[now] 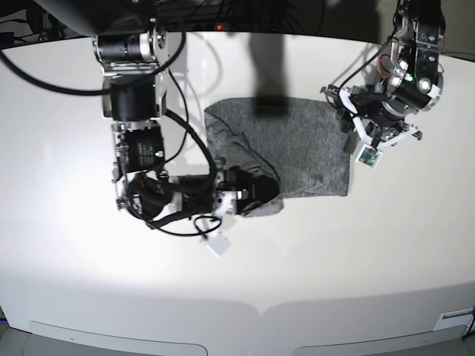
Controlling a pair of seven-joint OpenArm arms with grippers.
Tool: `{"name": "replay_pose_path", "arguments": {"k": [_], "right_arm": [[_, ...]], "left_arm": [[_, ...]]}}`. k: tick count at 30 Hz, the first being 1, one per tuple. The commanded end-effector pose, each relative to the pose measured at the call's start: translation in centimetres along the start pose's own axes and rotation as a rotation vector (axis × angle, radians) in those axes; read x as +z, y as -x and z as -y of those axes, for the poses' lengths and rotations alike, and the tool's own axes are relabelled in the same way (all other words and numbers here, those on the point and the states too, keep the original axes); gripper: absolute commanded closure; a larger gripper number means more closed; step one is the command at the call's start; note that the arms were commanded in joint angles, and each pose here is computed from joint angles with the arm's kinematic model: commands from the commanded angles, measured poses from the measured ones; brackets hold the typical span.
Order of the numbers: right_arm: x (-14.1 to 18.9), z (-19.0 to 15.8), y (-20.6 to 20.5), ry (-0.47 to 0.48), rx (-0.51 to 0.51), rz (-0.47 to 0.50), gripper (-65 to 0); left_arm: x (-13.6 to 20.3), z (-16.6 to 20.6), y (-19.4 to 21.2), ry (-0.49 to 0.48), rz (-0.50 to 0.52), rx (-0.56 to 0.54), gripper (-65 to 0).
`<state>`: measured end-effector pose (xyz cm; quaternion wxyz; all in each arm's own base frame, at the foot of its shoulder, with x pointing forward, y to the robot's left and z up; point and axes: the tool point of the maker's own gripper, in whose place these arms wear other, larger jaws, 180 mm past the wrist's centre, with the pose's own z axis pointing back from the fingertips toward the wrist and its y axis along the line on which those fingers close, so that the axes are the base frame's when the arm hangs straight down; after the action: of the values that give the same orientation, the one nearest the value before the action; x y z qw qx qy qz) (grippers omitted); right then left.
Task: Fold the T-shirt properly
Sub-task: 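Grasp the strip end with the right gripper and fold it toward the left gripper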
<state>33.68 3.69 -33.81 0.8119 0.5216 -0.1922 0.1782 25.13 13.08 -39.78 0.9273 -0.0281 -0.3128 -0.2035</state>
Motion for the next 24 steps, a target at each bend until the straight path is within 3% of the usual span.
{"name": "replay_pose_path", "arguments": {"k": [1, 10, 23, 24], "right_arm": [[-0.3, -1.7, -2.2, -0.043, 0.048, 0.040, 0.0], [-4.4, -6.4, -3.2, -0.163, 0.071, 0.049, 0.0], [-5.0, -6.7, -2.7, -0.159, 0.088, 0.015, 0.0], [-5.1, -6.7, -2.6, -0.160, 0.090, 0.010, -6.0]], "left_arm": [[0.4, -0.5, -1.2, -0.014, 0.040, -0.006, -20.0], [0.4, -0.5, -1.2, -0.014, 0.040, -0.006, -20.0], [0.4, -1.1, -0.6, -0.052, 0.006, -0.034, -20.0], [0.4, -1.2, -0.6, -0.055, 0.005, -0.037, -20.0]]}}
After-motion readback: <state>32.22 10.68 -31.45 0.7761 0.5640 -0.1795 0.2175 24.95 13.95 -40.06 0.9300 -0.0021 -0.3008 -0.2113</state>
